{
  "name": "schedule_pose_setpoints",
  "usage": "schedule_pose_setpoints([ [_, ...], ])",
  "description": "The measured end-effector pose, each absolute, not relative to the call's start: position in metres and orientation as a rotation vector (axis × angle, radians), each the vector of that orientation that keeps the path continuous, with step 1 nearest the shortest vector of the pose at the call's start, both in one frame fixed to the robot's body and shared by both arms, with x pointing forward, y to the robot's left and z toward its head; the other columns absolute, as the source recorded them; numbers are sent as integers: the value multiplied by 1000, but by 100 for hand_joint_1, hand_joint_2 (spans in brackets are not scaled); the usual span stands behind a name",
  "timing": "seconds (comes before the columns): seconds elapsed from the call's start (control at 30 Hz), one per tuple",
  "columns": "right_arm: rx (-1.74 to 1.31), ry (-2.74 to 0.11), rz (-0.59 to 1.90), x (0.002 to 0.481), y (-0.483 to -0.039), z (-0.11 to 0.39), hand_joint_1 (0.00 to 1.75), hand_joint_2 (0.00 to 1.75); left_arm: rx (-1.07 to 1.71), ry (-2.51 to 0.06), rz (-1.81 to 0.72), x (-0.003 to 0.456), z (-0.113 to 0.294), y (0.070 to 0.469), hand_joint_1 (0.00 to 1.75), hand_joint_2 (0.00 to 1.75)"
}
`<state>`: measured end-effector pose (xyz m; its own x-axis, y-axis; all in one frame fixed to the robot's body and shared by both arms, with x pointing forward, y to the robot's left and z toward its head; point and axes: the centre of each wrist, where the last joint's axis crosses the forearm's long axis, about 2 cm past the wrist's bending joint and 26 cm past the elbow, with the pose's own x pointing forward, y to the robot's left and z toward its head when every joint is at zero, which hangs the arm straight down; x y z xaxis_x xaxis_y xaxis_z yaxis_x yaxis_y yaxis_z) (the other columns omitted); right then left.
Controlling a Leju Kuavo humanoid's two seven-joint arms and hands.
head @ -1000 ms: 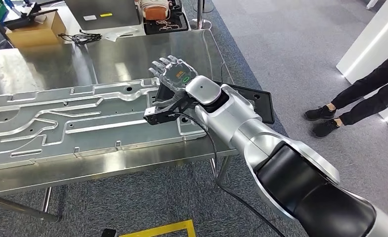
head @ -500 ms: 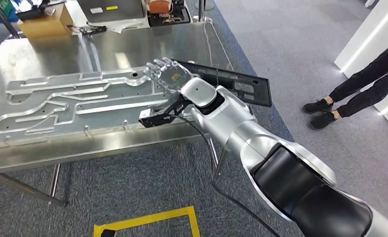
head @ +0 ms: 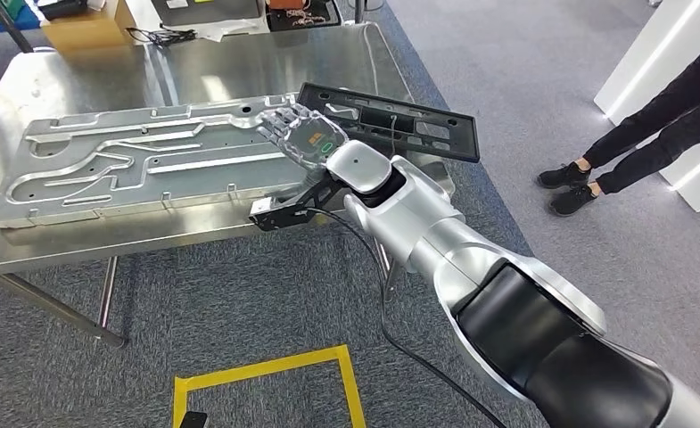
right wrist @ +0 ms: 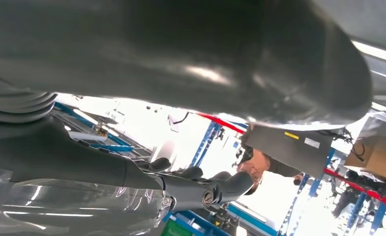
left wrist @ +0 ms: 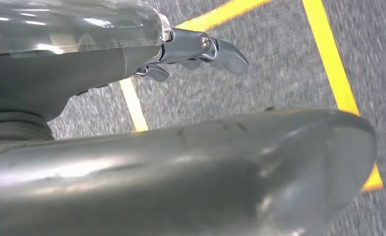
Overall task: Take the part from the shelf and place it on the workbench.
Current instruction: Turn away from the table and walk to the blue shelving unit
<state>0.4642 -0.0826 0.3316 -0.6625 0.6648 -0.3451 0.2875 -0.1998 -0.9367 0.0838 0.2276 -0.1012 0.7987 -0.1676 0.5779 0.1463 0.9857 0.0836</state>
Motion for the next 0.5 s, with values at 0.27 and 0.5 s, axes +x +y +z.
schedule_pose_setpoints([
  [0.27, -1090, -1786, 1942, 463, -82, 326, 0, 0, 36, -620, -170, 83, -102, 231, 0, 0],
  [0.5, -1078, -1787, 1937, 462, -82, 321, 0, 0, 42, -622, -171, 87, -101, 234, 0, 0],
])
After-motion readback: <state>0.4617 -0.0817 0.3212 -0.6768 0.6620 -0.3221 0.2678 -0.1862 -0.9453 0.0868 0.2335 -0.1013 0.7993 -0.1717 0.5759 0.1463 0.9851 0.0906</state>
